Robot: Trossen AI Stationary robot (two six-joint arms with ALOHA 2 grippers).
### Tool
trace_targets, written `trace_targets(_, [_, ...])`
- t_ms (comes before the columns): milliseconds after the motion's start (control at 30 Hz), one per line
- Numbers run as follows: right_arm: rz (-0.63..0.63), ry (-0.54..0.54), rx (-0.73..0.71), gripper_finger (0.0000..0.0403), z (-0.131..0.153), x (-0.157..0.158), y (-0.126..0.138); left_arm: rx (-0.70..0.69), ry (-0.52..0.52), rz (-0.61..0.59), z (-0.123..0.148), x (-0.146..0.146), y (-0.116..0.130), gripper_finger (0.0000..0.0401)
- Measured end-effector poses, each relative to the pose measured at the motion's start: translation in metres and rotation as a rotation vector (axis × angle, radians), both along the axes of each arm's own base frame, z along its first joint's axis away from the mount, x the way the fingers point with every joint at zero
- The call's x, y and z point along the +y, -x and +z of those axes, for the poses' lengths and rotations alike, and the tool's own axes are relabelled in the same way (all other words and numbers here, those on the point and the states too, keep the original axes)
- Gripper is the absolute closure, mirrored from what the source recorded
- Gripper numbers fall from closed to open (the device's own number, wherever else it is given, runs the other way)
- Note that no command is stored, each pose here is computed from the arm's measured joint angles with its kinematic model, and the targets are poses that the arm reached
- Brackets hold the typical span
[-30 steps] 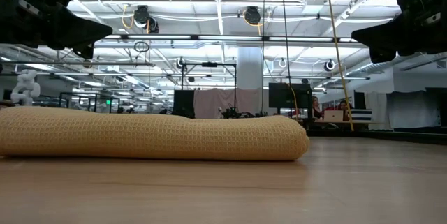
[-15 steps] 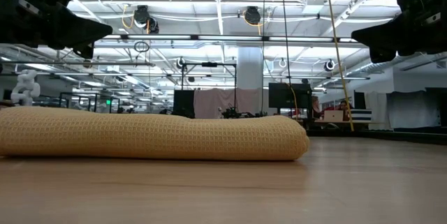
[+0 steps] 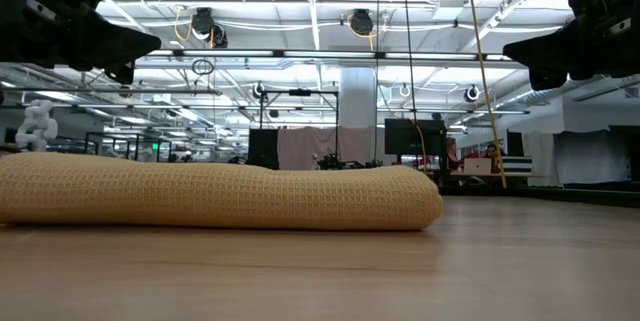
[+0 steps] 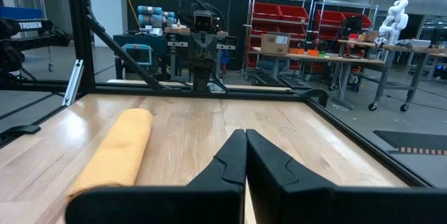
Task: Roll towel
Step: Return to Home Position
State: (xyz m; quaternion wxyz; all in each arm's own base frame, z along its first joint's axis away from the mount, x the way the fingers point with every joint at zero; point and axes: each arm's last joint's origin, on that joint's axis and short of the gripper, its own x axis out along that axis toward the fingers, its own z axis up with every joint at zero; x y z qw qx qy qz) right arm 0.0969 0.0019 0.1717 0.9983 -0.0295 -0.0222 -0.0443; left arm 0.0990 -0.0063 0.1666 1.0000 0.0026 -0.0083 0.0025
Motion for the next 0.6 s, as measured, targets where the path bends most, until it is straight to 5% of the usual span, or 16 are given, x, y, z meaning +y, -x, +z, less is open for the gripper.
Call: trace_targets(600, [0.000, 0.000, 0.000, 0.0403, 0.0000, 0.0000, 0.0000, 0.000, 0.000, -0.007, 0.0000, -0.0002, 0.0000, 0.0399])
